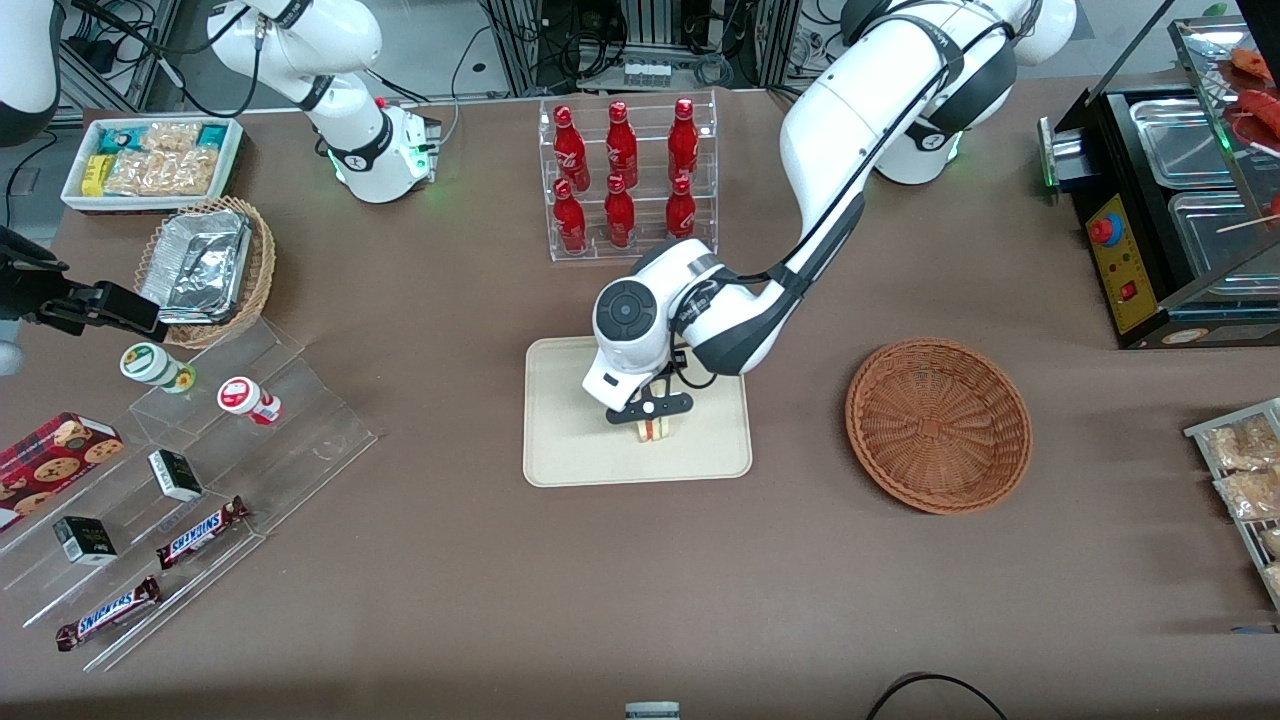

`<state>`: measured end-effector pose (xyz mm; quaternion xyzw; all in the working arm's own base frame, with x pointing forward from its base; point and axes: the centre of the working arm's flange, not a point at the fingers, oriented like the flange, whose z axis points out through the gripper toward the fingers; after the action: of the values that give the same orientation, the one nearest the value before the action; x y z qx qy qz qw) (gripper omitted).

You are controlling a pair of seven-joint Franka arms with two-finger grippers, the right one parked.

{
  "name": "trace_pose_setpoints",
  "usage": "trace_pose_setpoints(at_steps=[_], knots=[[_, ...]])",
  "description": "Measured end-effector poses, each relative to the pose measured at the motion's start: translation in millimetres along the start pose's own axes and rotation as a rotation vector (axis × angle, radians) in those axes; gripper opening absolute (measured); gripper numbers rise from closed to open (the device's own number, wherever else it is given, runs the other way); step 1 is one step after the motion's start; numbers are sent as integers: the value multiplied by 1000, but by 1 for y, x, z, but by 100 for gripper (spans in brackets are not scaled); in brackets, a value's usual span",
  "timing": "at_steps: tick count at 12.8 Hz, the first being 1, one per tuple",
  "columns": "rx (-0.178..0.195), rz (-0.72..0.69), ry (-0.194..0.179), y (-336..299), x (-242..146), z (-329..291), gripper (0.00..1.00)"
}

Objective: Place sandwich from basket to tray
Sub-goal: 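Carry the sandwich with the left gripper over the cream tray, then lower the sandwich onto the tray and open the left gripper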

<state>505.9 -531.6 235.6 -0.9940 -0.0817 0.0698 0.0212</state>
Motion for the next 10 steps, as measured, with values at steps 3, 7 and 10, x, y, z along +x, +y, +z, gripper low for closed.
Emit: trace_pose_setpoints(at_steps=[3,7,10], knots=[[-5,-3,2,4,-2,1,35],[-40,-16,28,9,7,-26,79],[-55,-22,50,8,9,-62,100]])
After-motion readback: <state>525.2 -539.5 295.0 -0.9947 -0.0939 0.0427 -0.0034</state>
